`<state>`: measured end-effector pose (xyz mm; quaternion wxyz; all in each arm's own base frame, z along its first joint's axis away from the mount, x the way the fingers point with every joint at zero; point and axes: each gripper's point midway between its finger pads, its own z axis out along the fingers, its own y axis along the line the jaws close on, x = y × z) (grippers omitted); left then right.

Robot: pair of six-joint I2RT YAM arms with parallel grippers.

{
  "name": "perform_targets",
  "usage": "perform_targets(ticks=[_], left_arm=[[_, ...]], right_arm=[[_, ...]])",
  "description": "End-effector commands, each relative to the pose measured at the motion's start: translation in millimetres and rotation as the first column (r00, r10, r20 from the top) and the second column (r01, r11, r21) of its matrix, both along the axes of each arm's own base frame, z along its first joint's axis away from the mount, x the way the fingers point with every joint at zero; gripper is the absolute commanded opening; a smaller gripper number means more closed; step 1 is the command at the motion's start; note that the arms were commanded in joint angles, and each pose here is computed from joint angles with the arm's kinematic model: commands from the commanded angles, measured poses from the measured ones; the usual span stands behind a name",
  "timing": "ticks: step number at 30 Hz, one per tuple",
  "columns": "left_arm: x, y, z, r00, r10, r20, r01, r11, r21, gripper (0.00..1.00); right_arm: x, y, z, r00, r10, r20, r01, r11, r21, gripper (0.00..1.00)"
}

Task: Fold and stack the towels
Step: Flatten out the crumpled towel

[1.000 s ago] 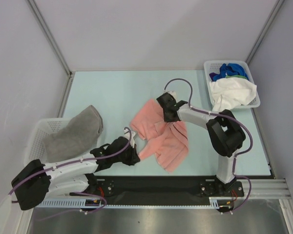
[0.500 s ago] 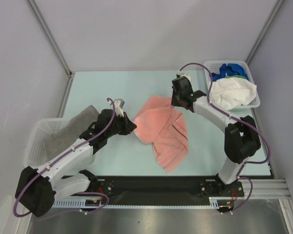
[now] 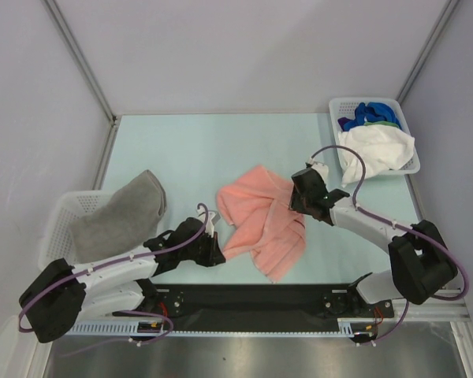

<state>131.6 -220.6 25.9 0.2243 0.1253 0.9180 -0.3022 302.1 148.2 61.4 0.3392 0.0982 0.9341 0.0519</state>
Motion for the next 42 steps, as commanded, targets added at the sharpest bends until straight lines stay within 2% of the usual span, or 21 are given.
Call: perform_targets(ticks=[1, 4, 14, 17, 27, 35, 38, 42], left_arm=[[5, -9, 8, 1.000, 0.011, 0.026, -0.009, 0.998, -0.055, 0.00], [5, -9, 9, 0.999, 0.017, 0.031, -0.015, 0.998, -0.062, 0.00], [8, -8, 13, 0.999, 0.021, 0.050, -0.018, 0.998, -0.059, 0.00], [8, -6, 13, 0.998, 0.027, 0.056, -0.024, 0.998, -0.056, 0.00], [9, -5, 14, 0.997, 0.030, 0.065, -0.027, 0.998, -0.051, 0.00], [10, -4, 13, 0.997, 0.032, 0.066, -0.029, 0.998, -0.049, 0.00], [10, -5, 12, 0.998, 0.032, 0.063, -0.029, 0.998, -0.049, 0.00], [10, -5, 12, 0.997, 0.032, 0.065, -0.029, 0.998, -0.048, 0.00]], right_arm=[[20, 13, 46, 0.992, -0.019, 0.126, 0.021, 1.000, -0.012, 0.53], [20, 32, 56, 0.989, 0.023, 0.148, -0.020, 1.000, -0.018, 0.40], [43, 85, 18, 0.990, 0.141, 0.018, -0.140, 0.988, -0.062, 0.35], [44, 86, 3, 0.989, 0.148, -0.015, -0.148, 0.985, -0.086, 0.36], [42, 70, -11, 0.991, 0.129, -0.045, -0.135, 0.974, -0.180, 0.55], [38, 83, 8, 0.988, 0.152, -0.002, -0.150, 0.970, -0.193, 0.54], [36, 89, 6, 0.987, 0.163, -0.010, -0.162, 0.967, -0.198, 0.50], [34, 90, -5, 0.986, 0.166, -0.034, -0.169, 0.964, -0.207, 0.50]])
